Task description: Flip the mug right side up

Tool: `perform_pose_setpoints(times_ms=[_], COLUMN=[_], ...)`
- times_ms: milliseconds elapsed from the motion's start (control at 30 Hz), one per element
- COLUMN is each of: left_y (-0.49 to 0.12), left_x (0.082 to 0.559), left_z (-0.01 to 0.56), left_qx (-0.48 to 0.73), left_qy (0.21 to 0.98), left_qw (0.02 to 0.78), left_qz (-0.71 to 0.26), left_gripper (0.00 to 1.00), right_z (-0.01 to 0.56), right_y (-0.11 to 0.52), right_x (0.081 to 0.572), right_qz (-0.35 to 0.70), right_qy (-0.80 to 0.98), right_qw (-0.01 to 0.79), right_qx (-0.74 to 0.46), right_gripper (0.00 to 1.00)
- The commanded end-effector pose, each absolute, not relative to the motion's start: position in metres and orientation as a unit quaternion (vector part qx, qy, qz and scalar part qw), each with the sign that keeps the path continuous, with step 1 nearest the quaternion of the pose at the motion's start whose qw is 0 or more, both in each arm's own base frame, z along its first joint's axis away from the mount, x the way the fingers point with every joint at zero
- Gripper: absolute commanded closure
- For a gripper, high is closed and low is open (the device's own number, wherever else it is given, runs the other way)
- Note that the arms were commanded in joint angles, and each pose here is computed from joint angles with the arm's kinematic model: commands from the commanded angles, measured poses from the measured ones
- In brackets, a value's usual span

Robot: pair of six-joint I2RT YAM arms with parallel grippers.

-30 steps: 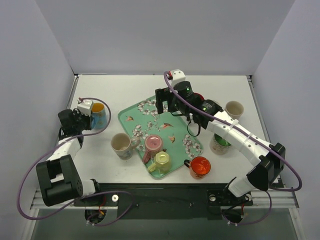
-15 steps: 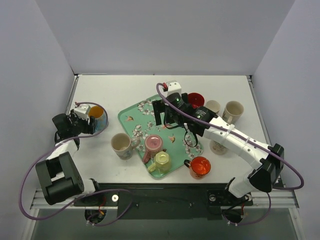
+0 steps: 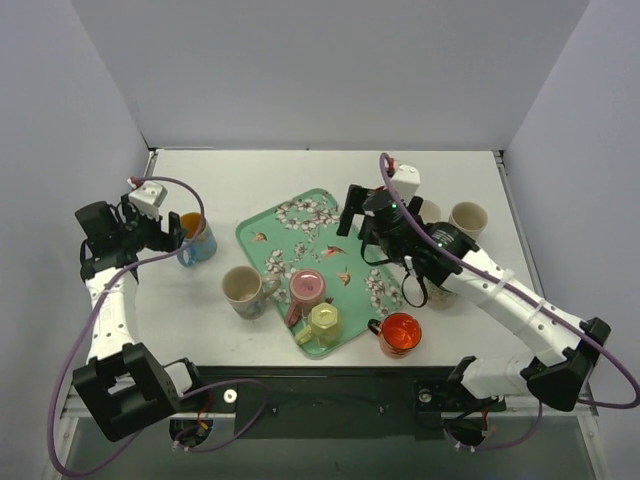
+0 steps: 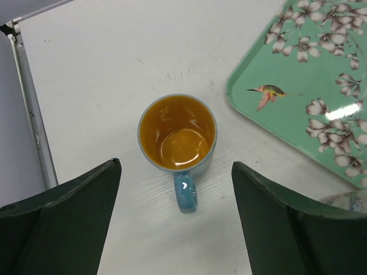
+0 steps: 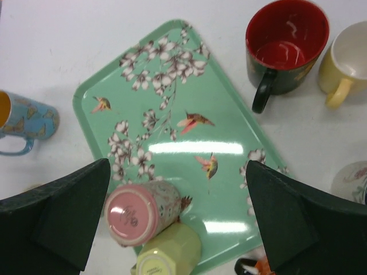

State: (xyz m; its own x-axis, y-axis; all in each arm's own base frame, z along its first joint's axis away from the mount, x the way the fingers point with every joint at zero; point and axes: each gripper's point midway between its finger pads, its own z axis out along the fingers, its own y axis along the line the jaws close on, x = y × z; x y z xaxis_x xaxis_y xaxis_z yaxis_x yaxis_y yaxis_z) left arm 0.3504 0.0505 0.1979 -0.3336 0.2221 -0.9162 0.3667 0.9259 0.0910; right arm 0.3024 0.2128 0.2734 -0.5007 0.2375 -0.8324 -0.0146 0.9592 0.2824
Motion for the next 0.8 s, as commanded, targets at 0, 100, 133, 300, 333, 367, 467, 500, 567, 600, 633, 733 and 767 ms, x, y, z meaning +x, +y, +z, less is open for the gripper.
perform_pose_setpoints(times_ms=[0, 100, 133, 300, 333, 367, 467, 500, 567, 600, 633, 733, 767], left_y=[0.028, 0.021, 0.019, 0.015, 0.014, 0.013, 0.013, 0.013, 0.012, 0.011, 0.011, 0.011, 0.011], left_x=[0.332, 0.332, 0.331, 0.329, 0.328, 0.327, 0.327, 0.325, 0.324, 0.324, 0.324, 0.326, 0.326], left_z=[0.217, 0.22, 0.22, 0.217, 0.217, 0.216, 0.217, 0.215, 0.216, 0.216, 0.216, 0.213, 0.211], left_qx=[0.152, 0.148, 0.149, 0.152, 0.156, 0.157, 0.16, 0.16, 0.162, 0.164, 0.165, 0.165, 0.163], left_qy=[0.828, 0.827, 0.828, 0.831, 0.83, 0.831, 0.832, 0.833, 0.833, 0.833, 0.833, 0.832, 0.833], left_qw=[0.524, 0.523, 0.521, 0.515, 0.516, 0.513, 0.512, 0.509, 0.509, 0.508, 0.508, 0.508, 0.508], left_qz=[-0.127, -0.142, -0.144, -0.146, -0.144, -0.146, -0.143, -0.144, -0.142, -0.144, -0.144, -0.147, -0.148], left_gripper=[0.11, 0.1, 0.1, 0.09, 0.08, 0.08, 0.07, 0.07, 0.07, 0.06, 0.07, 0.06, 0.06], right_z=[0.229, 0.197, 0.189, 0.153, 0.147, 0.141, 0.124, 0.12, 0.109, 0.106, 0.097, 0.08, 0.074], right_y=[0.219, 0.243, 0.25, 0.278, 0.282, 0.29, 0.3, 0.299, 0.295, 0.297, 0.292, 0.296, 0.297], right_x=[0.255, 0.219, 0.212, 0.18, 0.179, 0.175, 0.17, 0.169, 0.163, 0.161, 0.157, 0.154, 0.153], right_qz=[0.029, 0.013, 0.008, -0.006, -0.008, 0.0, -0.005, -0.009, -0.013, -0.005, -0.011, 0.002, 0.0], right_qy=[0.905, 0.928, 0.932, 0.946, 0.947, 0.949, 0.956, 0.957, 0.96, 0.962, 0.965, 0.968, 0.969], right_qw=[0.422, 0.372, 0.362, 0.321, 0.316, 0.308, 0.285, 0.28, 0.269, 0.264, 0.255, 0.243, 0.239], right_qx=[0.048, 0.0, -0.006, -0.051, -0.054, -0.06, -0.074, -0.074, -0.072, -0.066, -0.064, -0.06, -0.06], right_gripper=[0.0, 0.0, 0.0, 0.0, 0.0, 0.0, 0.0, 0.0, 0.0, 0.0, 0.0, 0.02, 0.03])
